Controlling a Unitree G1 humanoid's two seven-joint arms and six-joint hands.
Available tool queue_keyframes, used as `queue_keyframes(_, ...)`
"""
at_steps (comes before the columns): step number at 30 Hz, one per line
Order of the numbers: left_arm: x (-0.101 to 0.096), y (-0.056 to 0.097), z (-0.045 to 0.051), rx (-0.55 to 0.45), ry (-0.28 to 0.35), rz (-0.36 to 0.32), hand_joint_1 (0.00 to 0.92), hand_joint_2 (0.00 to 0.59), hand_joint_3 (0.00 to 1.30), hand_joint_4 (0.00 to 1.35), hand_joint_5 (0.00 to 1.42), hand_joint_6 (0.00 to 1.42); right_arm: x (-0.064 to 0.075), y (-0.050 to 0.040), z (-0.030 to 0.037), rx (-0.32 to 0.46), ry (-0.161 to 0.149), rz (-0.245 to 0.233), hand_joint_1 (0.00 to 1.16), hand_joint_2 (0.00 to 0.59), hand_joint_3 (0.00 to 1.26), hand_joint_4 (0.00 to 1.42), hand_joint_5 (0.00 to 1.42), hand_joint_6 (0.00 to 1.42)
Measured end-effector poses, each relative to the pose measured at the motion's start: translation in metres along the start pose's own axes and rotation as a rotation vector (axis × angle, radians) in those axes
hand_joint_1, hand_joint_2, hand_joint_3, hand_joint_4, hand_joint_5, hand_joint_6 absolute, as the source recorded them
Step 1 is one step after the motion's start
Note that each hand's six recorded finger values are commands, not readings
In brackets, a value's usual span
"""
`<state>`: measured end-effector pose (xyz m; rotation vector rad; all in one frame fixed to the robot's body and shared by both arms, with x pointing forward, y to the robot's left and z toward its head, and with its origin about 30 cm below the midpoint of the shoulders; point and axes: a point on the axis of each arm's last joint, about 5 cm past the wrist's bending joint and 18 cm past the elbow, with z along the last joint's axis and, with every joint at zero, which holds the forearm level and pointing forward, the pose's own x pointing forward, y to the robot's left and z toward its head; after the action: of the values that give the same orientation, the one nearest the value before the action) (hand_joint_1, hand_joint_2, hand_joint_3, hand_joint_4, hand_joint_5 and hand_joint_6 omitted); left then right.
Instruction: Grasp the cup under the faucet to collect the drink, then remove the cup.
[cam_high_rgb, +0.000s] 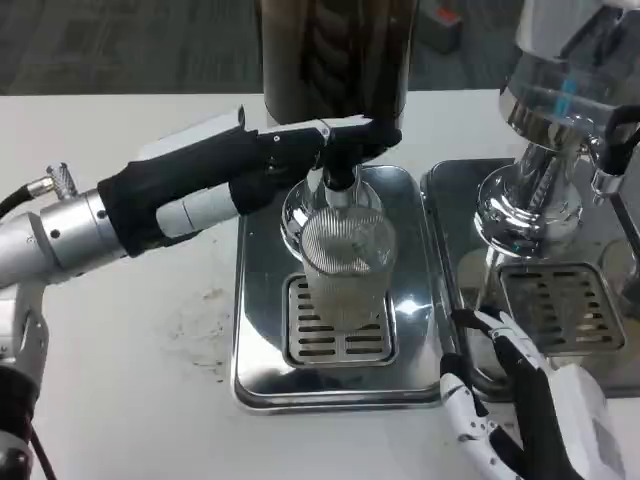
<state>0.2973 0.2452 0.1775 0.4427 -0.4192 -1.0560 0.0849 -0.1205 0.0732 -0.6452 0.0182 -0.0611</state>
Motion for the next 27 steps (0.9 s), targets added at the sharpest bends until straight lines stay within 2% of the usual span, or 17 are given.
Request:
queue_keyframes(11, 0.0, -0.002, 0.0031, 0.086, 0.002, -0.002, 0.0, 0.03, 0.15, 0.02, 0.05, 0.05, 0.002, -0.0009, 0.0, 0.011, 0.0, -0.005, 0.24, 0.431, 0.23, 0.12, 0.14, 0.23)
queue_keyframes(18, 0.0, -0.002, 0.0058, 0.146, 0.011, 0.004, 0.0, 0.03, 0.15, 0.02, 0.05, 0.05, 0.005, -0.0042, -0.0007, 0.062, 0.005, -0.007, 0.26, 0.412, 0.2, 0.1, 0.12, 0.23)
queue_keyframes(22, 0.0, -0.003, 0.0062, 0.161, 0.012, 0.007, 0.0, 0.03, 0.15, 0.02, 0.04, 0.05, 0.007, -0.0063, -0.0011, 0.095, 0.007, -0.005, 0.3, 0.325, 0.14, 0.07, 0.11, 0.22)
queue_keyframes(25, 0.0, -0.003, 0.0072, 0.187, 0.019, 0.004, 0.0, 0.03, 0.15, 0.02, 0.04, 0.05, 0.012, -0.0104, -0.0021, 0.157, 0.013, 0.013, 0.38, 0.272, 0.09, 0.03, 0.08, 0.19)
queue_keyframes(27, 0.0, -0.003, 0.0075, 0.196, 0.02, 0.001, 0.0, 0.03, 0.15, 0.02, 0.04, 0.05, 0.016, -0.0136, -0.0019, 0.192, 0.005, 0.031, 0.41, 0.251, 0.07, 0.02, 0.05, 0.18)
